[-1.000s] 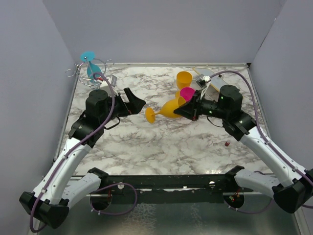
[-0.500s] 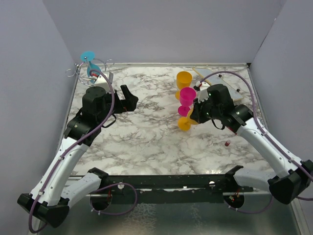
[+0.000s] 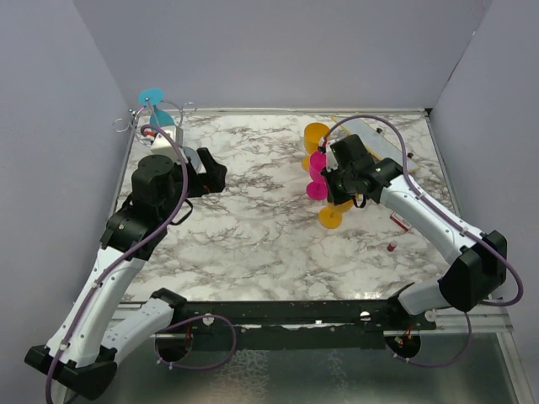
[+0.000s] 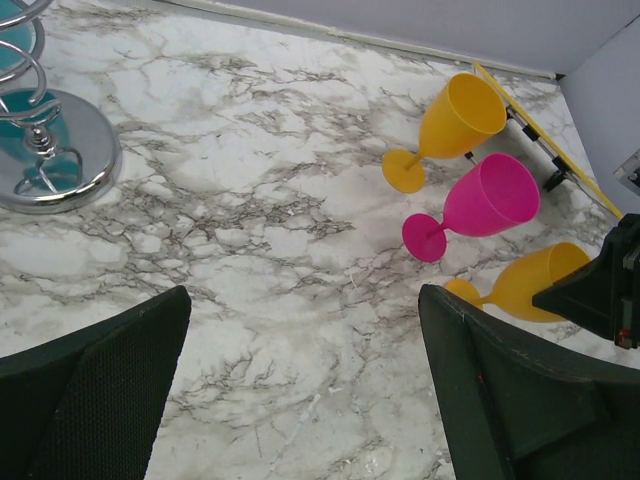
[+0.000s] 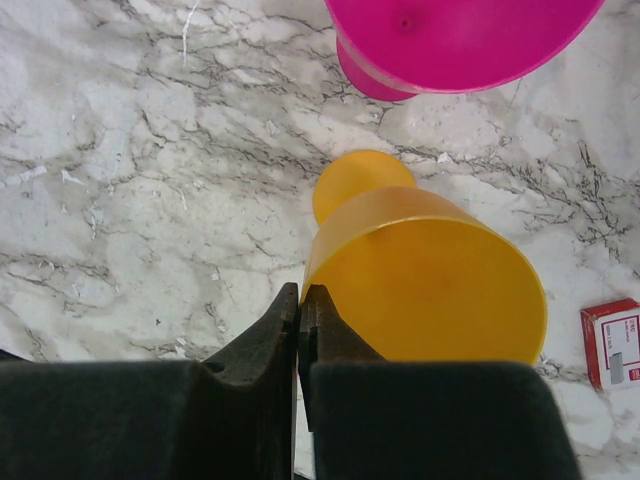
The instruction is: Take the wine glass off the wine glass rack
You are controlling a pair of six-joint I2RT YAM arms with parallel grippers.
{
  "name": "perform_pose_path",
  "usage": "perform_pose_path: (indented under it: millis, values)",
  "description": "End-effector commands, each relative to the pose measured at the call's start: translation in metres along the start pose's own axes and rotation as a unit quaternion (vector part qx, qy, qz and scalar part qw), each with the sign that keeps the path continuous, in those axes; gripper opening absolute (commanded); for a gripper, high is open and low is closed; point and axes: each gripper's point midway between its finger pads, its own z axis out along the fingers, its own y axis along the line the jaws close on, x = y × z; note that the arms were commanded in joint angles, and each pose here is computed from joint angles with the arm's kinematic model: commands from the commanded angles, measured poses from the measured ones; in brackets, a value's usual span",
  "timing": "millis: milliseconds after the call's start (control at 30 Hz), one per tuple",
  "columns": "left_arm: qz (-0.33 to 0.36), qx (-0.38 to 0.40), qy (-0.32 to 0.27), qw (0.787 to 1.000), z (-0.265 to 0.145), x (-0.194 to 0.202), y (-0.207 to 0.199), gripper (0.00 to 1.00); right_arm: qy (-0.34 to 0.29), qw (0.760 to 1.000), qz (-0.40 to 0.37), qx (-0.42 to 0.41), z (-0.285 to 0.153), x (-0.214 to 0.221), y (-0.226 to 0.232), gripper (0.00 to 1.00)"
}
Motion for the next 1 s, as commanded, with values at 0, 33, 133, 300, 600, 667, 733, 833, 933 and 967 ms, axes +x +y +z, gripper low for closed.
perform_pose_path:
  millis: [0,33,133,300,600,667,733,833,933,967]
  values:
    - [0.008,-0.018,-0.028,0.999,-0.008,-0.015,0.006,0.99,-0.007,1.0,-0.014,0.003,-0.005,-0.008,0.003,0.01]
    - [0.008,-0.02,-0.026,0.999,-0.007,-0.014,0.007,0.99,-0.005,1.0,-0.017,0.003,-0.003,-0.007,0.004,0.01]
    - [0.01,-0.022,-0.017,1.0,-0.002,-0.01,0.007,0.99,-0.004,1.0,-0.021,0.003,0.001,-0.006,0.007,0.01]
    - [0.01,-0.015,-0.008,1.0,0.002,-0.007,0.004,0.99,-0.015,1.0,-0.027,-0.004,0.005,-0.011,0.018,0.04]
    - [0.002,-0.011,-0.009,1.0,0.0,-0.013,0.0,0.99,-0.069,0.996,-0.039,-0.029,-0.013,-0.026,0.028,0.4]
    - [-0.001,-0.011,-0.01,1.0,0.0,-0.016,-0.002,0.99,-0.111,0.991,-0.049,-0.06,-0.03,-0.037,0.037,0.44]
    - [-0.001,-0.014,-0.014,1.0,0.0,-0.022,-0.003,0.99,-0.165,0.98,-0.058,-0.095,-0.049,-0.045,0.048,0.51]
    - [0.003,-0.021,-0.016,1.0,0.003,-0.031,-0.004,0.99,-0.255,0.954,-0.073,-0.141,-0.085,-0.056,0.061,0.6]
    - [0.02,-0.041,-0.02,0.999,0.004,-0.044,-0.001,0.99,-0.32,0.931,-0.078,-0.154,-0.117,-0.06,0.063,0.68]
    - [0.026,-0.052,-0.022,0.998,0.004,-0.049,0.001,0.99,-0.334,0.927,-0.077,-0.154,-0.123,-0.059,0.062,0.7]
